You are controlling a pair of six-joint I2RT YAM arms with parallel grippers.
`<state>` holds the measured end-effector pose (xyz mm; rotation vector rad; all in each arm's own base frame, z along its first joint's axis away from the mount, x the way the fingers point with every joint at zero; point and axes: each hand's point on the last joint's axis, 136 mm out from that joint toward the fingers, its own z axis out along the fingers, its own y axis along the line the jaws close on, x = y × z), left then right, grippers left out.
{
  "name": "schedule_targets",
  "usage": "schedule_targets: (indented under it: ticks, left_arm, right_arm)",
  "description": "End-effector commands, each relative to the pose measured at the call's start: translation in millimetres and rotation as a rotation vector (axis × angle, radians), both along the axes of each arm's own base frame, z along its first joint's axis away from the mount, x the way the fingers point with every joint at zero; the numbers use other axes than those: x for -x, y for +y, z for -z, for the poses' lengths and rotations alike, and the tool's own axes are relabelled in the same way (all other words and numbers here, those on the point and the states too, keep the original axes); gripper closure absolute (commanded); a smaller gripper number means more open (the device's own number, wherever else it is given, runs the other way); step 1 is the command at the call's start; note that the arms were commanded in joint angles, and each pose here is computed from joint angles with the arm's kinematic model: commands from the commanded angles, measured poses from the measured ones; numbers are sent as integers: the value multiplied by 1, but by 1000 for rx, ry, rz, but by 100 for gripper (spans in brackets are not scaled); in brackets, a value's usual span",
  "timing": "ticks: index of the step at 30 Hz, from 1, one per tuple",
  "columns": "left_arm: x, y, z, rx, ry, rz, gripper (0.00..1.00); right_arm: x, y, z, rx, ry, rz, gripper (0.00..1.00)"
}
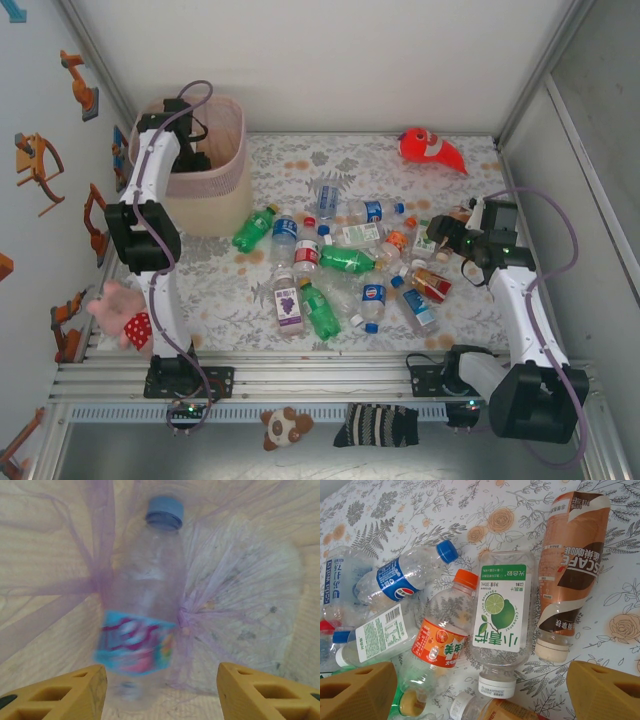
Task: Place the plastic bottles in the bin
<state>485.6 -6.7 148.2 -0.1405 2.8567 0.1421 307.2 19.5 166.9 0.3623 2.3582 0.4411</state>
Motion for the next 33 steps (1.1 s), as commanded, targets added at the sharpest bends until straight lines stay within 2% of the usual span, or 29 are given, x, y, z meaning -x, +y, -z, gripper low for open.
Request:
schedule_targets:
  ticks: [1,9,14,20,25,29,33]
  left_arm:
    - [2,-11,-24,36,-56,27,41]
    - [11,-26,-86,98,-192,61,41]
    - [25,-39,-133,111,-296,131,43]
    - [49,-60,-180,104,-397,219,43]
    - [76,-82,-202,83,-429,315,43]
    - [97,-97,-211,21,-445,381,43]
    - [117,-112,-205,-153,-424,470,42]
  right_arm:
    - [-2,-2,-7,-3,-22,15,13]
    - [-1,-1,-15,-4,-39,17,13]
    - [-1,0,-21,-9,-50,9,13]
    - [1,0,-29,1,-61,6,13]
    - [3,0,-34,10,-63,-5,13]
    - [4,0,-38,14,-67,-5,13]
    - [4,0,-39,13,-70,-7,13]
